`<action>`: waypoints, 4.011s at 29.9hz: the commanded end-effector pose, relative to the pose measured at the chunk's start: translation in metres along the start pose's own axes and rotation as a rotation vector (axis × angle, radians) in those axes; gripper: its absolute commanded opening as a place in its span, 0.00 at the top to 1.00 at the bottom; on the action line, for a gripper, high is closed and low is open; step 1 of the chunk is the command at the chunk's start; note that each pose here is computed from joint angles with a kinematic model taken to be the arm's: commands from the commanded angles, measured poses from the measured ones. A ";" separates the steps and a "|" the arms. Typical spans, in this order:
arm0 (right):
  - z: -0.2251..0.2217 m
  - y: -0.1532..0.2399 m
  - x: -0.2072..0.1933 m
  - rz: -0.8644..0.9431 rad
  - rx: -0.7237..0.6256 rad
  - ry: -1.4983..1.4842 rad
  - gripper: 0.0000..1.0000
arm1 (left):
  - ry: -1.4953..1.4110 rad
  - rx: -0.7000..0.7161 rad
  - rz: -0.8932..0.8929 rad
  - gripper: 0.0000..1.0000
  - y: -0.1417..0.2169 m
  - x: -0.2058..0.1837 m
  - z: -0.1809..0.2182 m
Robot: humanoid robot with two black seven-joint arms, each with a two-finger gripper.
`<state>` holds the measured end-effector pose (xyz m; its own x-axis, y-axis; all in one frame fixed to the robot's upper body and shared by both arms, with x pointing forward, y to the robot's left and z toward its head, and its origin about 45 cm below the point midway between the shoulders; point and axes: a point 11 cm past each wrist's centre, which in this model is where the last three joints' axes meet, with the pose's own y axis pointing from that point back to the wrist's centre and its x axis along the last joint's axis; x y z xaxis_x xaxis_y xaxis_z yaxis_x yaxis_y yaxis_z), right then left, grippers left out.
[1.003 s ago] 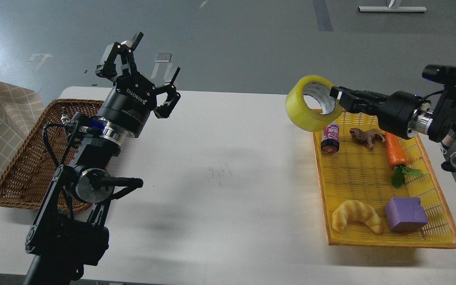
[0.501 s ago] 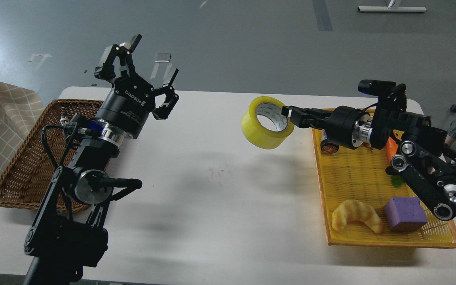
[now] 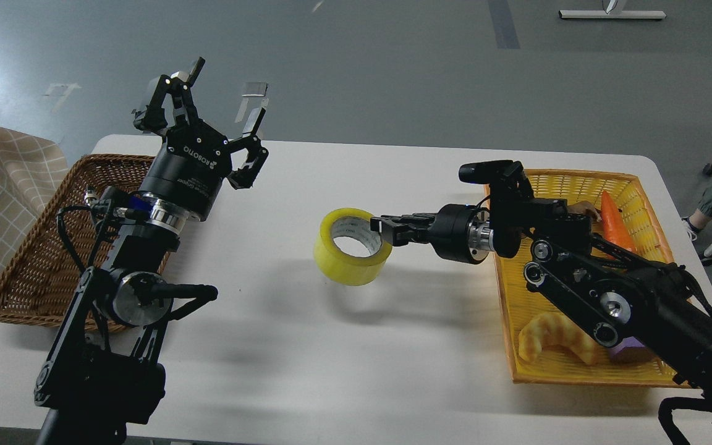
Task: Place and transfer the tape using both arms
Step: 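Carry the tape roll to the table center and set it down, then release the tape and raise the right gripper back over the tray, then swing the left gripper down toward the tape roll on the table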
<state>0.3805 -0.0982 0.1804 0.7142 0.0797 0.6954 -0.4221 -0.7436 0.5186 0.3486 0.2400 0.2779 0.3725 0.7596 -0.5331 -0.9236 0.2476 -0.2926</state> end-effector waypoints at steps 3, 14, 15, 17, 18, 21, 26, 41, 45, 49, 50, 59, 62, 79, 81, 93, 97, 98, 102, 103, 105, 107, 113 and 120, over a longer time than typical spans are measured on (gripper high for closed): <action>0.000 -0.013 -0.009 -0.046 -0.017 0.016 0.90 | 0.000 -0.001 0.000 0.02 0.000 0.000 0.000; 0.004 -0.015 -0.010 -0.043 -0.036 0.019 0.88 | -0.001 -0.002 0.001 0.02 0.000 0.000 0.001; 0.004 -0.016 -0.011 -0.044 -0.036 0.017 0.88 | 0.001 -0.003 0.001 0.02 0.000 0.000 0.001; 0.005 -0.017 -0.013 -0.045 -0.040 0.011 0.87 | 0.000 -0.003 0.000 0.02 0.001 0.000 0.001; 0.005 -0.018 -0.013 -0.046 -0.040 0.010 0.87 | 0.000 -0.003 0.002 0.02 0.001 0.001 0.001; 0.004 -0.019 -0.014 -0.042 -0.037 0.008 0.84 | 0.002 0.000 0.005 0.02 0.002 0.002 -0.001; 0.002 -0.020 -0.014 -0.041 -0.033 0.007 0.75 | 0.001 0.003 0.009 0.02 0.004 0.002 -0.002; 0.002 -0.022 -0.014 -0.035 -0.040 -0.002 0.68 | 0.003 0.004 0.012 0.02 0.005 0.003 -0.002; 0.000 -0.020 -0.002 0.027 -0.032 -0.013 0.41 | 0.002 0.000 0.015 0.02 0.005 0.004 -0.001; -0.001 -0.016 0.017 0.135 -0.026 -0.007 0.05 | 0.002 -0.002 0.014 0.02 0.005 0.004 0.000; -0.002 -0.012 0.029 0.198 -0.021 -0.011 0.01 | 0.002 -0.001 0.015 0.02 0.005 0.005 0.000; -0.025 0.044 0.077 0.563 0.274 -0.475 0.00 | 0.001 -0.010 0.023 0.02 0.006 0.007 0.003; -0.059 0.067 0.094 0.625 0.488 -0.626 0.00 | -0.001 -0.009 0.023 0.02 0.006 0.007 0.003; 0.014 0.171 0.104 1.001 0.647 -1.046 0.00 | -0.037 -0.006 0.022 0.02 0.005 0.010 0.011; 0.006 0.181 0.110 1.027 0.677 -1.031 0.00 | -0.041 0.001 0.018 0.02 0.005 0.011 0.012; 0.031 0.190 0.096 1.086 0.740 -1.193 0.00 | 0.031 -0.047 0.069 0.02 0.002 0.013 0.028; 0.030 0.186 0.095 1.076 0.742 -1.203 0.00 | 0.030 -0.026 0.105 0.02 0.003 0.018 0.025; 0.030 0.185 0.094 1.067 0.734 -1.203 0.00 | 0.031 -0.014 0.101 0.02 0.003 0.017 0.023; 0.028 0.183 0.090 1.033 0.741 -1.195 0.00 | 0.022 -0.004 0.056 0.02 0.005 0.013 0.022; 0.027 0.183 0.090 1.021 0.751 -1.188 0.00 | 0.018 -0.006 0.052 0.02 0.005 0.013 0.023; 0.023 0.183 0.091 1.002 0.773 -1.177 0.00 | -0.002 -0.010 0.036 0.02 0.005 0.012 0.025; 0.022 0.184 0.093 1.003 0.778 -1.174 0.00 | -0.034 0.000 0.013 0.02 0.006 0.013 0.029; 0.020 0.184 0.092 0.993 0.790 -1.170 0.00 | -0.033 -0.013 -0.014 0.02 0.010 0.013 0.031; 0.011 0.187 0.095 0.930 0.879 -1.172 0.00 | -0.046 -0.030 -0.032 0.02 0.019 0.012 0.033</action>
<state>0.3782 -0.2386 0.3362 0.5607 -0.7595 -0.3298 -0.7920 -0.3757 -0.4813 0.3339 0.2742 0.2922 0.3863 0.7791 -0.4938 -0.9128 0.2460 -0.3261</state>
